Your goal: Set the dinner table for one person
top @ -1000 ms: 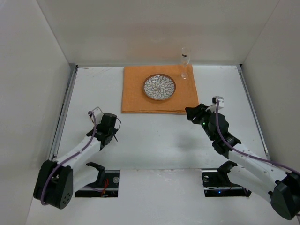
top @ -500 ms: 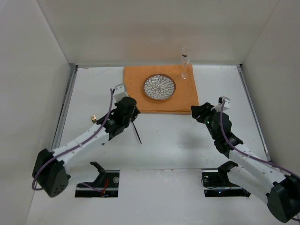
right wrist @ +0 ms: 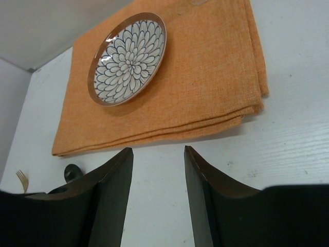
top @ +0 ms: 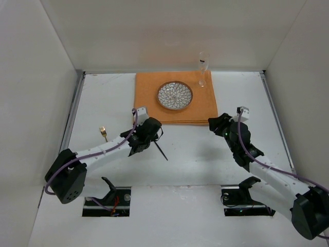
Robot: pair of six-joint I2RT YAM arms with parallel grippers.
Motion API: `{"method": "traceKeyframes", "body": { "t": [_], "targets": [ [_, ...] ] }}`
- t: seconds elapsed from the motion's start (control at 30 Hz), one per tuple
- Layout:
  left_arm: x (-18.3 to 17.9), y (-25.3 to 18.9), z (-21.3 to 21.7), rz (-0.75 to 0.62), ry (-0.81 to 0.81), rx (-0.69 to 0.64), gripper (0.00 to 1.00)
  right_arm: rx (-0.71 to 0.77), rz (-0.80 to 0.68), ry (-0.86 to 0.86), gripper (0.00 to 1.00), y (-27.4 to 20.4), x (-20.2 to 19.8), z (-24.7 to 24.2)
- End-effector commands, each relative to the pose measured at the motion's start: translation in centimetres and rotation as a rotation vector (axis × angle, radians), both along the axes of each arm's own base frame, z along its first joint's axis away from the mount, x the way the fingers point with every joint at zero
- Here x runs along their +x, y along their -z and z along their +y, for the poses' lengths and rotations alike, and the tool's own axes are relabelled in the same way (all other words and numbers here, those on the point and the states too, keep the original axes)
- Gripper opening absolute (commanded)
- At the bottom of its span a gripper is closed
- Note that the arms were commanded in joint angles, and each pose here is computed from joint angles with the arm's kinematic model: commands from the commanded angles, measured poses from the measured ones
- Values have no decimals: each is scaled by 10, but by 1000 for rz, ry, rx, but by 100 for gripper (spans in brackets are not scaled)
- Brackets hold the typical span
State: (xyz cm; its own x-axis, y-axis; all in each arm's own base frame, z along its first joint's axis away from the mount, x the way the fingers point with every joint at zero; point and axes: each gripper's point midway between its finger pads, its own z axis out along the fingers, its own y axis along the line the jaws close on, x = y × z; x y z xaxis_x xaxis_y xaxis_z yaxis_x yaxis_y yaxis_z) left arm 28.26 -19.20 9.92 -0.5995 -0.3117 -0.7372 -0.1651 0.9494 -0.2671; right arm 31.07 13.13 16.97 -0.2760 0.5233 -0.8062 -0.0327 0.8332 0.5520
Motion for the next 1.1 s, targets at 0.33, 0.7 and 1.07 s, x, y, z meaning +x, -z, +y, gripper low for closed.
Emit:
{"method": "traceKeyframes", "body": {
  "t": [0.33, 0.7, 1.07],
  "targets": [
    [-31, 58, -16, 148, -98, 48, 40, 23, -38, -15, 51, -14, 4, 7],
    [-24, 78, -22, 164, -117, 32, 30, 37, -52, -40, 51, -20, 1, 13],
    [-35, 100, -2, 211, -123, 106, 10, 45, -69, -31, 51, -25, -2, 7]
  ]
}}
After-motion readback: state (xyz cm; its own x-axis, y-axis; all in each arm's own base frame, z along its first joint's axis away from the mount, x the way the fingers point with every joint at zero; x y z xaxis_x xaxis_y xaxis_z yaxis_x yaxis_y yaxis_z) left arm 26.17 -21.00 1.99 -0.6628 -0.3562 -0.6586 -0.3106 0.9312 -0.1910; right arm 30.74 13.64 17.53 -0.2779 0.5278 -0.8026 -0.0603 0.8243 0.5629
